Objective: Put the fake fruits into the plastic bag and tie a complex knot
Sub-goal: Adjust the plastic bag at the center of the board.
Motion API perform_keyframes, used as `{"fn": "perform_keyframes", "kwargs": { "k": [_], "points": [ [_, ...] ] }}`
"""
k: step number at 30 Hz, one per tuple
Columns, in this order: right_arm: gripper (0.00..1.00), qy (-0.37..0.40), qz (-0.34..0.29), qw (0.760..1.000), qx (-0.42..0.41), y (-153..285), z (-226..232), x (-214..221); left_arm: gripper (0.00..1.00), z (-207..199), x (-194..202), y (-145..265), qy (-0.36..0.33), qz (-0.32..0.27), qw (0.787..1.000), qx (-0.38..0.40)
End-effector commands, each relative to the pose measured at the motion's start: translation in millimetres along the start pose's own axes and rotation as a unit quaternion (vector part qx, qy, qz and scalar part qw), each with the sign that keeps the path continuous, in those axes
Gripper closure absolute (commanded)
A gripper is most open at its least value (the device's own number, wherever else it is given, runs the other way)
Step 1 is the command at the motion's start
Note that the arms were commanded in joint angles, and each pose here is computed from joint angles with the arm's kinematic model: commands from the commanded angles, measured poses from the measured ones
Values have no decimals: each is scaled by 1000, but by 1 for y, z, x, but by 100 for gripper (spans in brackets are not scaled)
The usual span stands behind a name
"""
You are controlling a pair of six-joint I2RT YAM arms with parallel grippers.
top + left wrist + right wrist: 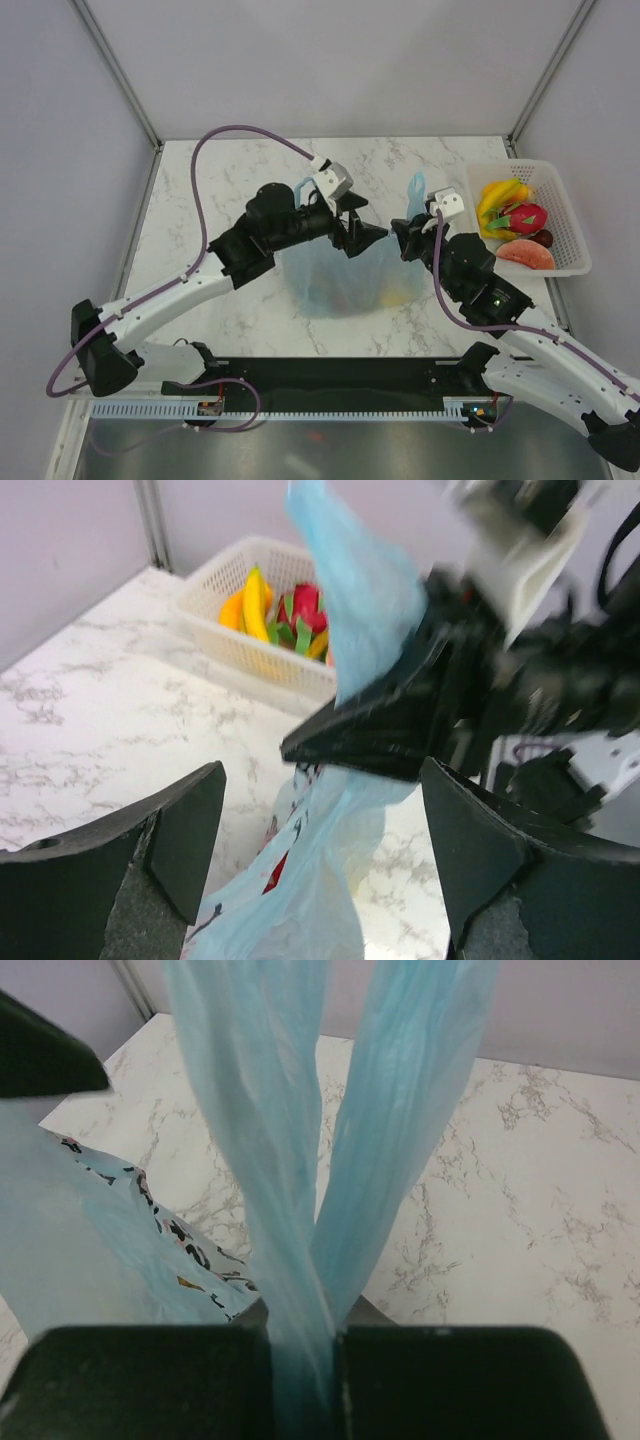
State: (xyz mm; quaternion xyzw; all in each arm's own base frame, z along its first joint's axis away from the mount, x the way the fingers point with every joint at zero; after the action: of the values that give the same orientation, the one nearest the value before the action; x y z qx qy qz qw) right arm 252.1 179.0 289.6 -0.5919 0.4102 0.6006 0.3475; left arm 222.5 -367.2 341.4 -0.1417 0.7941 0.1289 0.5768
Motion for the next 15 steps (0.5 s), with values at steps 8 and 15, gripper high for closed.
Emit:
{"fn": "perform_keyframes", "kwargs": {
  "k": [8,15],
  "points": [
    [100,9,-39,998,-41,-1,12,-16,17,-28,-85,-3,117,-36,992,-7],
    [100,13,-41,998,-43,-1,13,-17,21,-18,-74,-28,161,-17,986,-25]
  ]
}}
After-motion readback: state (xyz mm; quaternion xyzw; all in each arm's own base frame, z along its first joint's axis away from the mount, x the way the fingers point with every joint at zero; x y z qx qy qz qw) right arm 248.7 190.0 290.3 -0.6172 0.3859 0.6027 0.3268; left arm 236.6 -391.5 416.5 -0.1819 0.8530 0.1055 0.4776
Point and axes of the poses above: each gripper's point midway between its finger pads, its own y axis back along the fingers, its own z axis along the line the jaws close on, x = y × z, the point moved 1 cm from there along y, back along the fingers, and after that the axes turned 12 degrees about y, right-handed, at the moved point
